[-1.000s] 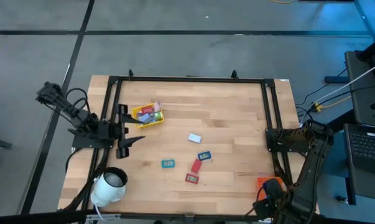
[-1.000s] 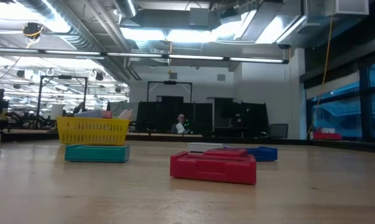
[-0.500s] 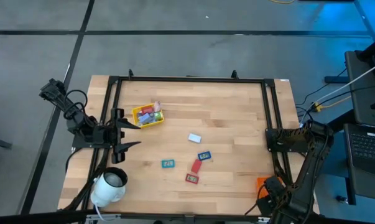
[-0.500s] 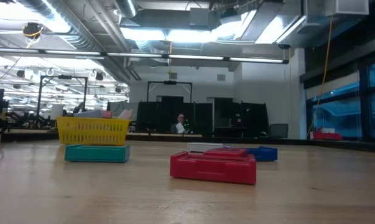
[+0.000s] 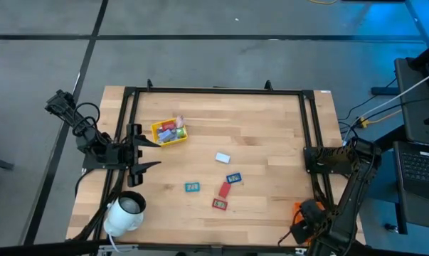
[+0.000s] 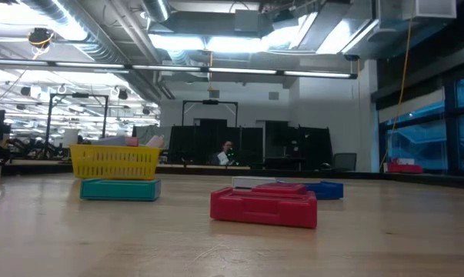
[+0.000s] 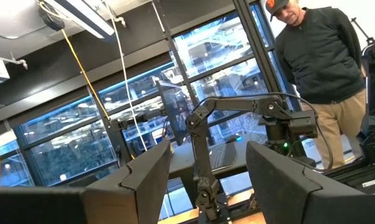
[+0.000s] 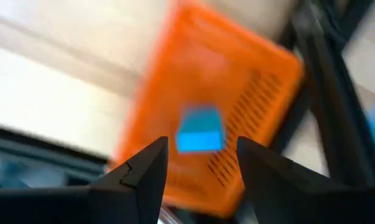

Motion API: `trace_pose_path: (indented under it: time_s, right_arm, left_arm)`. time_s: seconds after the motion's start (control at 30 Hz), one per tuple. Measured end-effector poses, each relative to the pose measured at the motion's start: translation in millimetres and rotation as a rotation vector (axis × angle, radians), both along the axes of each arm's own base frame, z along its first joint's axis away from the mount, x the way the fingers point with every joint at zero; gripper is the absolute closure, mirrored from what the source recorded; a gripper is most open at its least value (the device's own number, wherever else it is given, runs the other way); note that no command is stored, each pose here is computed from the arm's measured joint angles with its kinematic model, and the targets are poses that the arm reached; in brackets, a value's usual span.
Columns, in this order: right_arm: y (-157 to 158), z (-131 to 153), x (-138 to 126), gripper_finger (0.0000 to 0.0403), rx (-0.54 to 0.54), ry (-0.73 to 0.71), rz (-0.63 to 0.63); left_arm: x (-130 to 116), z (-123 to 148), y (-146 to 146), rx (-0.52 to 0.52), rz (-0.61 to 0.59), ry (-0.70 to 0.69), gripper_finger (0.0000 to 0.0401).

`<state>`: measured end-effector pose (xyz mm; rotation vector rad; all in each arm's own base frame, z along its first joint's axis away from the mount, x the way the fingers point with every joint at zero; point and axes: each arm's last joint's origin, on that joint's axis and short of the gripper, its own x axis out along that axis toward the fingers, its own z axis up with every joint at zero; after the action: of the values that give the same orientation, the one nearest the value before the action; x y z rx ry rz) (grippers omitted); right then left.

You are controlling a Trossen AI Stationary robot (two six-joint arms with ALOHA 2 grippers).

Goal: Pick & Place Office items
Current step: Put the dark blue digital timer into the orange bin

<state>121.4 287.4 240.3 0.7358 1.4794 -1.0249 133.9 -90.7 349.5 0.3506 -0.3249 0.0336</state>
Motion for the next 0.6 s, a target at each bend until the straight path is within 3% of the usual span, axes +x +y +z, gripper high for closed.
trace_pose_path:
  time_s: [0.2,0.33,0.4,0.5,0.6]
  right_arm:
    - [-15,1,30,0.0206,-0.180,-0.361,0.032]
    - [-28,4,70,0.0206,-0.311,-0.628,0.166]
    - [-35,5,94,0.0206,-0.328,-0.642,0.348]
    - [-42,3,130,0.0205,-0.334,-0.597,0.738]
    - [-59,0,153,0.0207,-0.393,-0.501,0.999]
  left_arm:
    - [0,0,0,0.006,0.002,-0.001,0.0197]
    - [0,0,0,0.004,0.002,-0.004,0.0194]
    - [0,0,0,0.004,0.002,-0.004,0.0194]
    - [0,0,0,0.004,0.002,-0.004,0.0196]
    - [0,0,0,0.006,0.002,-0.001,0.0196]
